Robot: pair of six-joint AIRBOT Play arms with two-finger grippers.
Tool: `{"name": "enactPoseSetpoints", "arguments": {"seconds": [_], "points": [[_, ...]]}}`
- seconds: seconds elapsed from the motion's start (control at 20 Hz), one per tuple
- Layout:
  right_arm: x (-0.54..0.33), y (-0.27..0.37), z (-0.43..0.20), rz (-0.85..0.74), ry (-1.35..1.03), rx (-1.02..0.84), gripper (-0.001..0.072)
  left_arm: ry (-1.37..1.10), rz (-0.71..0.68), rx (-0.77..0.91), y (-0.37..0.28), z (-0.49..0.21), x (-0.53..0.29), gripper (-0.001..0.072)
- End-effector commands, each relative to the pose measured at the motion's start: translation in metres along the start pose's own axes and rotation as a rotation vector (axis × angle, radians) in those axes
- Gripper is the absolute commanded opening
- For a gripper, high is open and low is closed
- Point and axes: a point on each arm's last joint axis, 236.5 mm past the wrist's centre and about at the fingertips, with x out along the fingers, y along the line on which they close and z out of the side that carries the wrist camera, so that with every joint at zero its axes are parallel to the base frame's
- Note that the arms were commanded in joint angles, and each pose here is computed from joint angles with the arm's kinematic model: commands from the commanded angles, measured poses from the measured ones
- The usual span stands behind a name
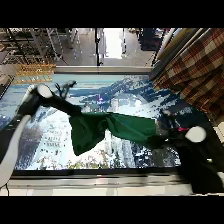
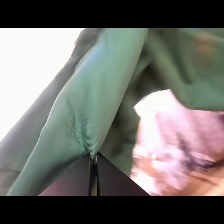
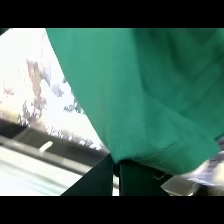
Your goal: Fold the clothes and pants, and hang the long-sleeved shirts on hangers.
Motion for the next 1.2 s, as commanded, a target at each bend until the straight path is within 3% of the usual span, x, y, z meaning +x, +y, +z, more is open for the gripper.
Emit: {"name": "enactPoseSetpoints", "arguments": {"seconds": [0.0, 0.15, 0.3, 0.4, 0.5, 0.6, 0.7, 0.8, 1.0, 1.15], "points": [[-0.102, 0.008, 0.036, -0.143, -0.209, -0.100, 0.0019, -0.080, -0.069, 0.086, -0.047, 0.014, -0.083, 0.0001], [-0.200, 0.034, 0.064, -0.204, -0.474, -0.185, 0.0019, -0.297, -0.136, 0.117, -0.084, 0.035, -0.166, 0.0001], [-0.333, 0.070, 0.070, -0.287, -0.843, -0.303, 0.0020, -0.743, -0.298, 0.222, -0.157, 0.059, -0.330, 0.0002], [-0.409, 0.106, 0.054, -0.258, -1.076, -0.364, 0.0019, -1.083, -0.325, 0.374, -0.211, 0.047, -0.447, 0.0003], [-0.465, 0.140, 0.030, -0.206, -1.249, -0.421, 0.0019, -1.330, -0.228, 0.473, -0.245, 0.027, -0.518, 0.0003], [-0.481, 0.150, 0.027, -0.181, -1.310, -0.437, 0.0020, -1.418, -0.034, 0.475, -0.240, 0.023, -0.540, 0.0003], [-0.451, 0.136, 0.059, -0.192, -1.219, -0.408, 0.0020, -1.398, 0.074, 0.408, -0.202, 0.036, -0.535, 0.0003], [-0.381, 0.109, 0.111, -0.196, -1.036, -0.352, 0.0020, -1.298, 0.029, 0.310, -0.147, 0.063, -0.497, 0.0003], [-0.175, 0.021, 0.197, -0.218, -0.590, -0.211, 0.0021, -0.878, -0.018, 0.070, -0.009, 0.123, -0.295, 0.0004], [-0.039, -0.040, 0.246, -0.236, -0.470, -0.138, 0.0021, -0.682, -0.018, -0.116, 0.088, 0.138, -0.146, 0.0004]]}}
